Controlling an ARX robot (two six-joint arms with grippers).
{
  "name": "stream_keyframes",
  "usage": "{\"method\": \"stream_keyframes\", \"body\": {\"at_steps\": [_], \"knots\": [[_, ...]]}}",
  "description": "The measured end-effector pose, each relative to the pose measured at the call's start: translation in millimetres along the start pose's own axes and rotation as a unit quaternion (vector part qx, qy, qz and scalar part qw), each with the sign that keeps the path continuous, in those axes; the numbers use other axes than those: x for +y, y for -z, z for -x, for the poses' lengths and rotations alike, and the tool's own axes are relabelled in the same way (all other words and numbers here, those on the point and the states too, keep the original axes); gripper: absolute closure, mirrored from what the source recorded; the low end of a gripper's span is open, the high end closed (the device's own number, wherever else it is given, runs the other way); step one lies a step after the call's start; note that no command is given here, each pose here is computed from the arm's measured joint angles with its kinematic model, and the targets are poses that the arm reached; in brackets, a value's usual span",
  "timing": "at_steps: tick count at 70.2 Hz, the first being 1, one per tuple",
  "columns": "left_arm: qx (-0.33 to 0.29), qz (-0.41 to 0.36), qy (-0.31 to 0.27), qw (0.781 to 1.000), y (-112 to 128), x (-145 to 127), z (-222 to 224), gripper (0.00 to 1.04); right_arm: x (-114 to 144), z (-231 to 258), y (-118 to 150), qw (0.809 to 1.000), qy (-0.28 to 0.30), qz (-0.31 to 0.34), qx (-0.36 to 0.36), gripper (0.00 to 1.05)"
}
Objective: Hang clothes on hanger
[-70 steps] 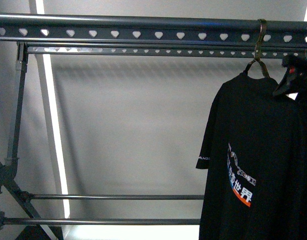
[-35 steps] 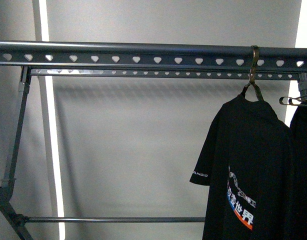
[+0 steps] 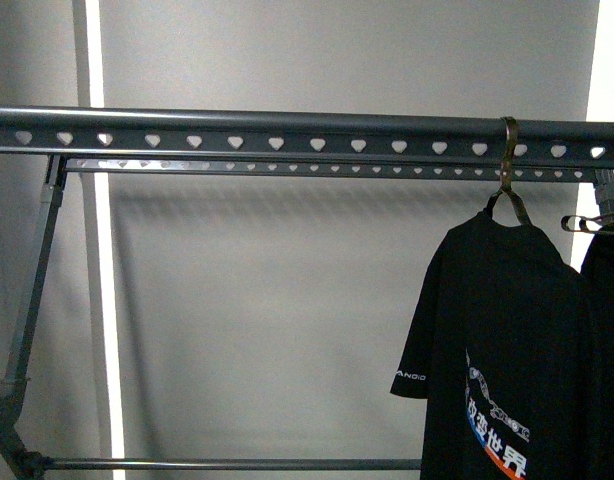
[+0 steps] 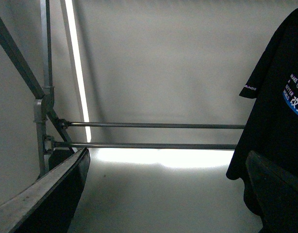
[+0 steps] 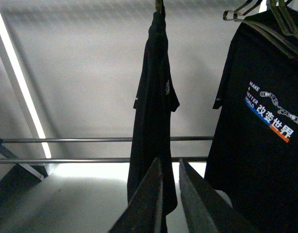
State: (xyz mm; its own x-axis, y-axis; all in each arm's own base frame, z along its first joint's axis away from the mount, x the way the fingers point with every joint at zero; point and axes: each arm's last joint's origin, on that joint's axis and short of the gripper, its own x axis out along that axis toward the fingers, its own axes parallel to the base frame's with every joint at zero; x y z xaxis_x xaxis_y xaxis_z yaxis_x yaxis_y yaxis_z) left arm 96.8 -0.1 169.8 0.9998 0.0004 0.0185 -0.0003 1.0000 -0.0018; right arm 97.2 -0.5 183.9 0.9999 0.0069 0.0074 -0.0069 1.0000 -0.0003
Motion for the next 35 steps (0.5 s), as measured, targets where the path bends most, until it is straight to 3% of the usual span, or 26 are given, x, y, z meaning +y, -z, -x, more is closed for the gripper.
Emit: {"method": "stream_keyframes", "body": {"at_steps": [5, 35], "knots": [[0.000, 0.000, 0.000, 1.000, 0, 0, 0, 0.07, 0, 0, 4, 1.000, 0.004, 0.001, 0.004, 1.04], [0.000, 0.000, 0.000, 1.000, 0, 0, 0, 0.07, 0, 0, 19, 1.000, 0.003, 0.001, 0.004, 1.02]]}}
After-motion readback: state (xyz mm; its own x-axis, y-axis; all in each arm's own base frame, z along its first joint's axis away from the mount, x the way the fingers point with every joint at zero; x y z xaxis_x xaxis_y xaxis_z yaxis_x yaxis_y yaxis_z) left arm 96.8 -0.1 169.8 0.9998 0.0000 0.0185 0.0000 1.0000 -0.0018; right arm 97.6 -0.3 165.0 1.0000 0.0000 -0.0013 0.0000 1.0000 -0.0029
